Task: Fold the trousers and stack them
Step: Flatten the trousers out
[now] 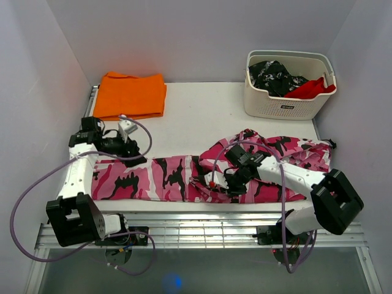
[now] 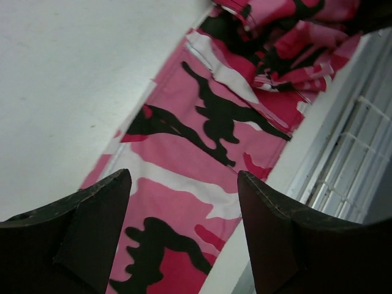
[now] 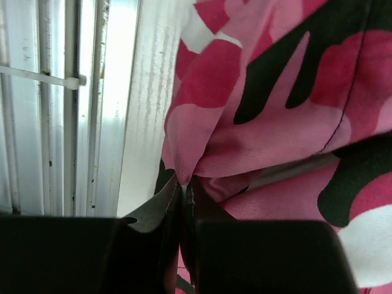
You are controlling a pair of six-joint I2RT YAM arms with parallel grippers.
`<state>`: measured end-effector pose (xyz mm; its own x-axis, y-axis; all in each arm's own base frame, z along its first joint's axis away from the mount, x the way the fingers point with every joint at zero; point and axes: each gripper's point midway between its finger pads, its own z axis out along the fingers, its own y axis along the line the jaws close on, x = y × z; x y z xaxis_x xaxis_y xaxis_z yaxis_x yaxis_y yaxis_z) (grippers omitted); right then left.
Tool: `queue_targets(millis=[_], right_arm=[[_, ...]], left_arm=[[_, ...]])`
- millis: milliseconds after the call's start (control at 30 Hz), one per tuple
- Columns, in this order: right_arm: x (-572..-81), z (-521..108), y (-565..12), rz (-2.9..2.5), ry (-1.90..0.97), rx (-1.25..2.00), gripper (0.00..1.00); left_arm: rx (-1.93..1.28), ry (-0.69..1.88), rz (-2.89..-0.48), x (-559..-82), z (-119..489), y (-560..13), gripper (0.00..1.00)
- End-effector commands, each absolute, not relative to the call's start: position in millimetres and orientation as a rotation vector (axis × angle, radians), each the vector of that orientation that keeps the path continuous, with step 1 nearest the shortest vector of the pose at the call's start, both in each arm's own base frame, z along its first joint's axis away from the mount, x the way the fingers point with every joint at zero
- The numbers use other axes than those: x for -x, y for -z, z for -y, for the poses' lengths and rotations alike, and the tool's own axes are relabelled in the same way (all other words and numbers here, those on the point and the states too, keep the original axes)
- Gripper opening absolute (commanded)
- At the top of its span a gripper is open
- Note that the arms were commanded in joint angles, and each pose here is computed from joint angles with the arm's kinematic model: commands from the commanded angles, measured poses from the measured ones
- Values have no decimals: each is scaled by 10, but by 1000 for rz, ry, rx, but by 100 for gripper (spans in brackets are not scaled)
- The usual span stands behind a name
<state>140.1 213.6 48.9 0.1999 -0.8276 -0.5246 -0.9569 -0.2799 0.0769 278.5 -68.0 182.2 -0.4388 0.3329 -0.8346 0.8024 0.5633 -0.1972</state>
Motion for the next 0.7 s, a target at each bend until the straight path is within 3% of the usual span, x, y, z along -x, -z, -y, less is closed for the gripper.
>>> queue_targets(millis=[0,400,667], right_arm=[[-1691,-2228,-527,-1673,-533,2049,8],[-1837,-2374,-627,-1683,-528,1922,8],[-1893,-2429,-722,-1655,-521,1901,8]], left_arm=[[-1148,787,-1775,-2503,1080,-1904,81],[-1673,609,-1330,-2295,2347,-1339,79],[-1846,615,-1273,-2194,2770,-864,72]])
